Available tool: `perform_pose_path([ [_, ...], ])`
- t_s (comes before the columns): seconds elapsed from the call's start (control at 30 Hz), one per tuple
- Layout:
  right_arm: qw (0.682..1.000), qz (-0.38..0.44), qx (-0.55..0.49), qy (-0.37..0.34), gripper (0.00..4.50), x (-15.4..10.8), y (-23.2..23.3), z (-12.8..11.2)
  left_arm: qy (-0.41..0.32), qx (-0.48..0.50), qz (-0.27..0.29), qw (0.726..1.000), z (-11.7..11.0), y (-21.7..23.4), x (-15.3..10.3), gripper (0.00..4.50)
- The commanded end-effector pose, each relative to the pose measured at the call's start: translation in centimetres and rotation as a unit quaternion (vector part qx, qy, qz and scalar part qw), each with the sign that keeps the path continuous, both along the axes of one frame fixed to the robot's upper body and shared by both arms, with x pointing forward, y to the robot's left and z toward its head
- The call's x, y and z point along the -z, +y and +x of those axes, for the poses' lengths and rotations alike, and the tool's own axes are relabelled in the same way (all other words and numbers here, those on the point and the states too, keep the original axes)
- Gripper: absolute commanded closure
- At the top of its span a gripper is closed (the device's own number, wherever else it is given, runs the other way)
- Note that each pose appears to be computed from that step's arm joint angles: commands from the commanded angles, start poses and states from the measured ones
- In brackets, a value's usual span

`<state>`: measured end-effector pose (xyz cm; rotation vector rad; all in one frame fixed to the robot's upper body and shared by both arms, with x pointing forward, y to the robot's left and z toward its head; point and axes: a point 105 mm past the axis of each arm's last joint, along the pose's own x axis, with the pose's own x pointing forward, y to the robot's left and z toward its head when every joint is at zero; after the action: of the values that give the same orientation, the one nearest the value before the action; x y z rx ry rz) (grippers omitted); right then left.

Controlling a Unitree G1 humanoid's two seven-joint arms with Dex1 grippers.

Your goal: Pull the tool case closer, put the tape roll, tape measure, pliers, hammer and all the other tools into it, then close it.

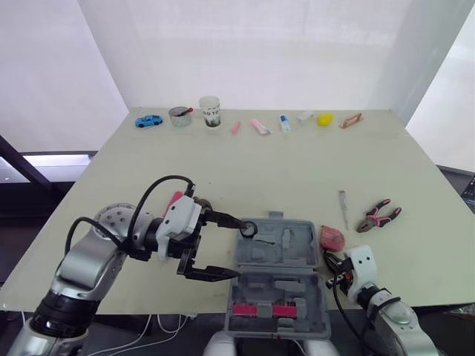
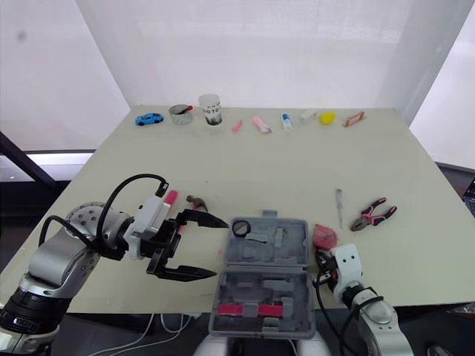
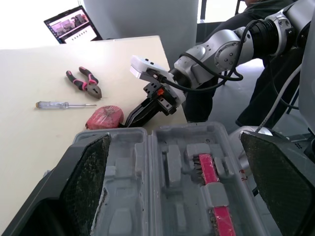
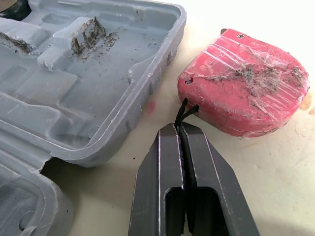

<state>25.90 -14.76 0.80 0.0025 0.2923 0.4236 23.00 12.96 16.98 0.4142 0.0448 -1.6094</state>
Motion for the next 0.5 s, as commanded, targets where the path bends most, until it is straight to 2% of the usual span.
perform_pose_path([
  [0.03, 1.000, 0.001, 0.008, -0.007, 4.47, -0.3, -0.5, 0.0, -0.010, 0.016, -0.006, 1.000, -0.4, -0.6, -0.5, 0.00],
  [0.5, 1.000, -0.009, 0.000, 0.005, 4.47, -1.0, -2.8, -2.1, -0.015, 0.030, -0.011, 0.999, -0.2, -1.2, -0.6, 0.00],
])
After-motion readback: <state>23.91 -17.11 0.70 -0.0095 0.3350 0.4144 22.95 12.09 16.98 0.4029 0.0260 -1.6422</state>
